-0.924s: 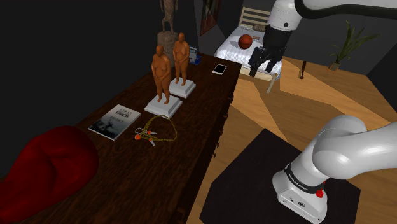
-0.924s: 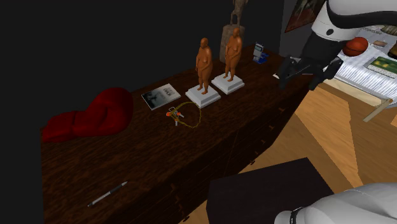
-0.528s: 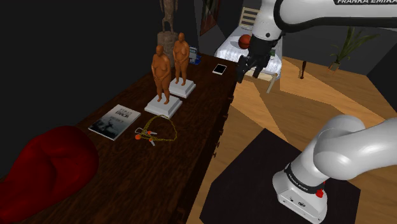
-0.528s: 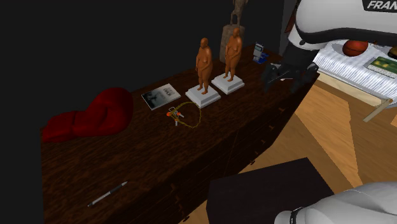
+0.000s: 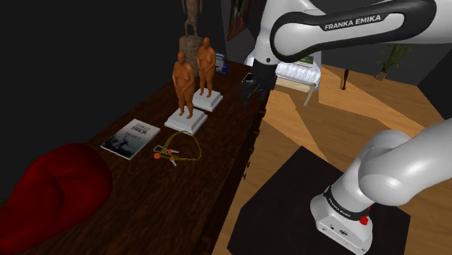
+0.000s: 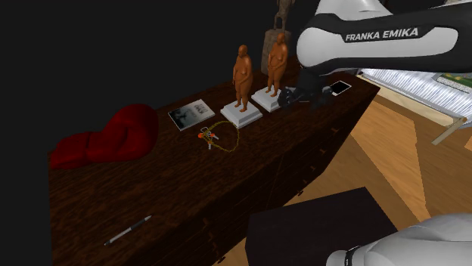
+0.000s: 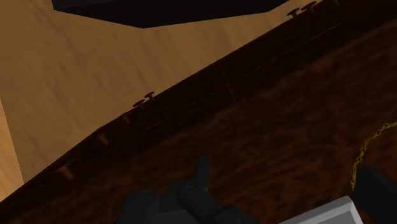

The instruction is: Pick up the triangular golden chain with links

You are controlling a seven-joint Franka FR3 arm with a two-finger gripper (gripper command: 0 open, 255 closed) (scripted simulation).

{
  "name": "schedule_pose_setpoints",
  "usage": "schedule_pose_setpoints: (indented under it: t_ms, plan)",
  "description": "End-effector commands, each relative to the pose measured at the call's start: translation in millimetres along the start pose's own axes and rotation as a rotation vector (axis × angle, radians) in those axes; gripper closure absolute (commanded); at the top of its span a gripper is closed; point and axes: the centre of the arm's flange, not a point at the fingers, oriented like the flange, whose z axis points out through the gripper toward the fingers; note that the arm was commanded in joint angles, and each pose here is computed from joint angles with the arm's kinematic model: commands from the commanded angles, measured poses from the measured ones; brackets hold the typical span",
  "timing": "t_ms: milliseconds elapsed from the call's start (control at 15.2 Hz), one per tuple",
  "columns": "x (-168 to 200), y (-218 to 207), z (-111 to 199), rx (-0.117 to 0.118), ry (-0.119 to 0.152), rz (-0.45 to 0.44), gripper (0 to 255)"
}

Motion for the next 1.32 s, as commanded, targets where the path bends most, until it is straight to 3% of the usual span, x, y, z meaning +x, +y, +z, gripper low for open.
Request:
schedule_pose_setpoints:
  t_ms: [0,1254]
  plan:
    - [12,-16,19,0.003,0.0,-0.011,0]
    - [122,-170,180,0.025,-0.005,-0.116,0]
